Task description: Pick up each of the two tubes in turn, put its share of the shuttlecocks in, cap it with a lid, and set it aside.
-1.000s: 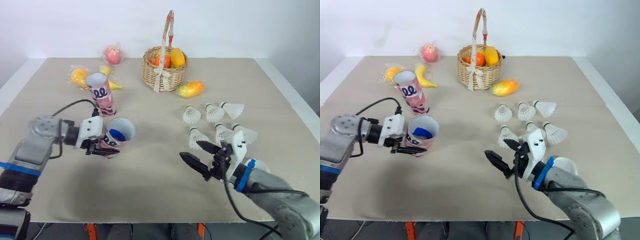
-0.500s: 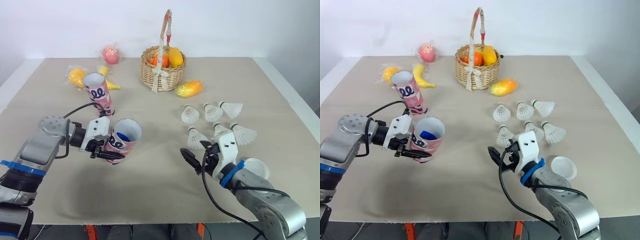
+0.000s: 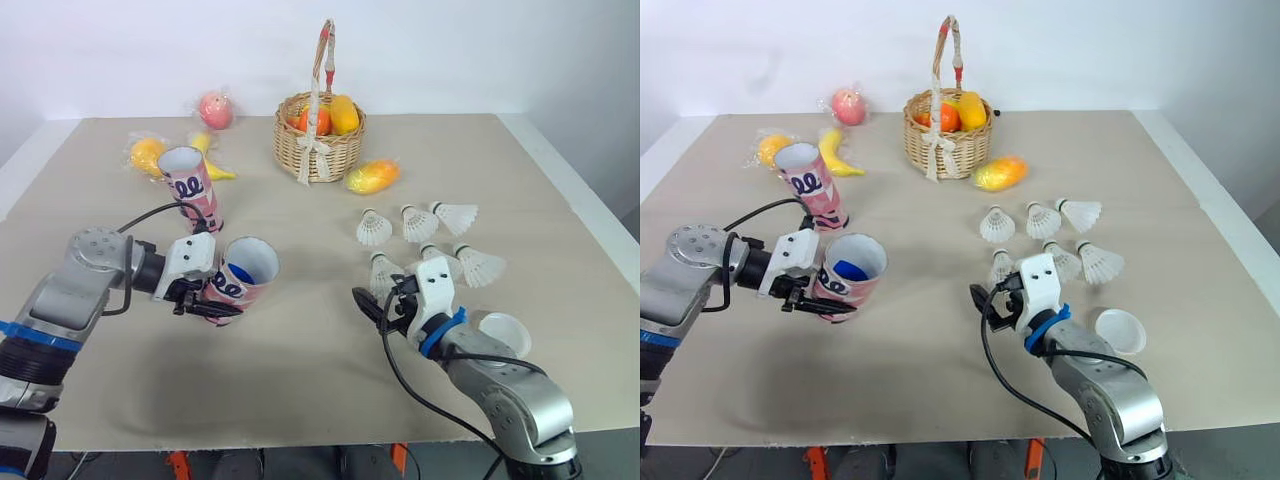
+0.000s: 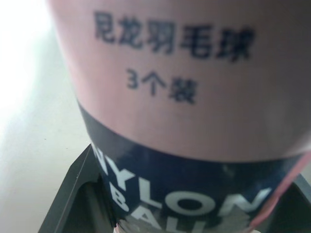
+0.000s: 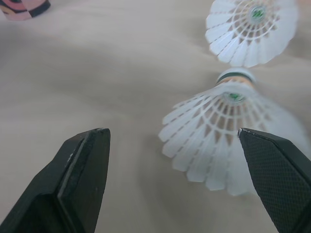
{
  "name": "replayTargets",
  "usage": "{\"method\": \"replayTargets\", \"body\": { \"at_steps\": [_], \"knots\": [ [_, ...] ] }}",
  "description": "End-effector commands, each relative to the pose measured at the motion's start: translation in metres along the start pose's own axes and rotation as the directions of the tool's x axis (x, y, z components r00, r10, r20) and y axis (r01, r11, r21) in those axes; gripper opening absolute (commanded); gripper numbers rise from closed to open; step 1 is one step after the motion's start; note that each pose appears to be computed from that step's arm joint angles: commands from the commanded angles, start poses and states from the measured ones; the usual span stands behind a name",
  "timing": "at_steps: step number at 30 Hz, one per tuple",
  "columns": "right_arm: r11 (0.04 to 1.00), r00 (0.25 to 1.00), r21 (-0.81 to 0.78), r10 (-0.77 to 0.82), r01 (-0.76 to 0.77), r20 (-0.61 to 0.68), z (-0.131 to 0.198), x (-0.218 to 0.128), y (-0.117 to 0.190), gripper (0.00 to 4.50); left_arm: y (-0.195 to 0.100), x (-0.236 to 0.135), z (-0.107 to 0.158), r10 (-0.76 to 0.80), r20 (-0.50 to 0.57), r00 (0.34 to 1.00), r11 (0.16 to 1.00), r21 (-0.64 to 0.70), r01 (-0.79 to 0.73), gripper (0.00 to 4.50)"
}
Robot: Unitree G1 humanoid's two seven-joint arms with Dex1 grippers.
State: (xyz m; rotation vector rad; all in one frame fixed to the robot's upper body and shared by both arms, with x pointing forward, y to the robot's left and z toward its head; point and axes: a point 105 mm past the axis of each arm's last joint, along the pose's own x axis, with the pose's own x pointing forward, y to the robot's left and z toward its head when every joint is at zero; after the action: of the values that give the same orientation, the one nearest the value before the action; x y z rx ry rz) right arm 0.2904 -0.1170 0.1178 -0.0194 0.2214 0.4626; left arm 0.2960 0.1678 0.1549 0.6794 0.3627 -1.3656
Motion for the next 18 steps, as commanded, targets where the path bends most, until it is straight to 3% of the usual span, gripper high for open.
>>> {"method": "replayTargets", "body": {
  "at_steps": [1, 12, 14, 18],
  "knots": [
    [1.000, 0.999, -0.022, -0.003, 0.004, 0.042, 0.009, 0.002, 0.001, 4.50, -0.002, -0.006, -0.011, -0.004, -0.065, 0.998, 0.999, -0.037, 0.001, 2.69],
    [0.993, 0.994, -0.062, -0.096, 0.099, 0.059, 0.009, 0.019, -0.011, 4.50, -0.003, -0.009, -0.008, -0.011, -0.059, 0.998, 0.999, -0.051, 0.008, 2.69],
    [0.991, 0.992, -0.076, -0.107, 0.112, 0.068, 0.010, 0.021, -0.013, 3.98, -0.004, -0.009, -0.007, -0.013, -0.056, 0.998, 0.999, -0.051, 0.010, 2.67],
    [0.991, 0.992, -0.085, -0.097, 0.104, 0.083, 0.012, 0.023, -0.013, 2.30, -0.006, -0.007, -0.005, -0.017, -0.047, 0.999, 0.999, -0.053, 0.014, 2.67]
  ]
}}
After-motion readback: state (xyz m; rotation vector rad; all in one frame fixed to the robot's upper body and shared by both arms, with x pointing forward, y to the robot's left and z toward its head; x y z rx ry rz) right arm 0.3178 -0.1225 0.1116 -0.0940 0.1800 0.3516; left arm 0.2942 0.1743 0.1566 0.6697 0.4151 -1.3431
